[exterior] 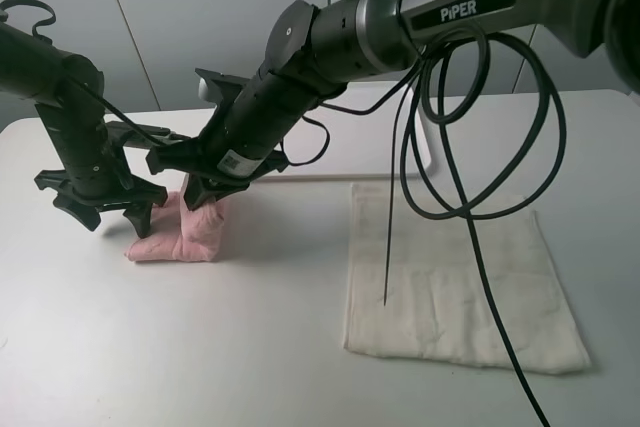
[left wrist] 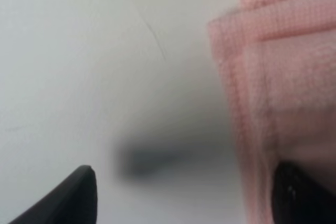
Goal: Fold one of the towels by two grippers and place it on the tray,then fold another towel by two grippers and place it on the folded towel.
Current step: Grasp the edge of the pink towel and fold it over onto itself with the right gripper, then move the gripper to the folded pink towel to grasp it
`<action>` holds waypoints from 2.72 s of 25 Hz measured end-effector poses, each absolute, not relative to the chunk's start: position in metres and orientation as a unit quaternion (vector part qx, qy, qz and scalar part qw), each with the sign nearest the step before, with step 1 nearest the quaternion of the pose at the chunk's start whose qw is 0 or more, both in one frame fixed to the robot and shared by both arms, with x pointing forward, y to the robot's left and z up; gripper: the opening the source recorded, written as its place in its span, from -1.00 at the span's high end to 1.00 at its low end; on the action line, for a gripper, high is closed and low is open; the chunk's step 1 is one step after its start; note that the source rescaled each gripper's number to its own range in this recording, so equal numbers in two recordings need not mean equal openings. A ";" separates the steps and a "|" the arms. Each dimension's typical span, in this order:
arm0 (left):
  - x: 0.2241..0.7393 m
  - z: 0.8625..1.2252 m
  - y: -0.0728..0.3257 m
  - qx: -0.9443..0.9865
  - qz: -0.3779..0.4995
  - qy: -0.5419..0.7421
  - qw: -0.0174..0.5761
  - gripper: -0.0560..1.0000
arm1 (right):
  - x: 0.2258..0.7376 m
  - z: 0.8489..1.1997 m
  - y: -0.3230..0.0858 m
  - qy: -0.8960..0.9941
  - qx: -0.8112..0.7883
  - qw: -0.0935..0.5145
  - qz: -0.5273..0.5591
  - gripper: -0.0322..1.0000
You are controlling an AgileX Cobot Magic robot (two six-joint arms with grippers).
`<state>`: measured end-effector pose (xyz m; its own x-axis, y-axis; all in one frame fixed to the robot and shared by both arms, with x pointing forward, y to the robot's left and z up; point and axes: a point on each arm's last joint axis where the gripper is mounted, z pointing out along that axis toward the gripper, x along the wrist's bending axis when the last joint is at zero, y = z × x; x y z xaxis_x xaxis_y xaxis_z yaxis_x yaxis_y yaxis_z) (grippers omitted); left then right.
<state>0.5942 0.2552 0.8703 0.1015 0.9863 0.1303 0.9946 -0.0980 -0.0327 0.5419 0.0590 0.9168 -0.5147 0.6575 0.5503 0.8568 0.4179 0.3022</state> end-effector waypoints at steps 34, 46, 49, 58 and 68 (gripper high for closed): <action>0.607 0.942 0.278 -0.751 -0.074 -0.656 0.010 -0.76 | 0.544 0.876 0.077 -0.767 -0.484 0.256 -0.336 0.85; 0.604 0.954 0.283 -0.756 -0.065 -0.652 -0.004 -0.76 | 0.533 0.885 0.100 -0.710 -0.520 0.281 -0.383 -0.07; 0.605 0.954 0.284 -0.757 -0.065 -0.650 -0.003 -0.76 | 0.526 0.887 0.108 -0.708 -0.509 0.288 -0.396 -0.27; 0.604 0.954 0.303 -0.729 -0.041 -0.683 -0.020 -0.76 | 0.551 0.886 0.083 -0.713 -0.507 0.289 -0.390 -0.48; 0.603 0.954 0.300 -0.737 -0.025 -0.675 -0.033 -0.76 | 0.582 0.873 0.043 -0.727 -0.555 0.226 -0.334 -0.49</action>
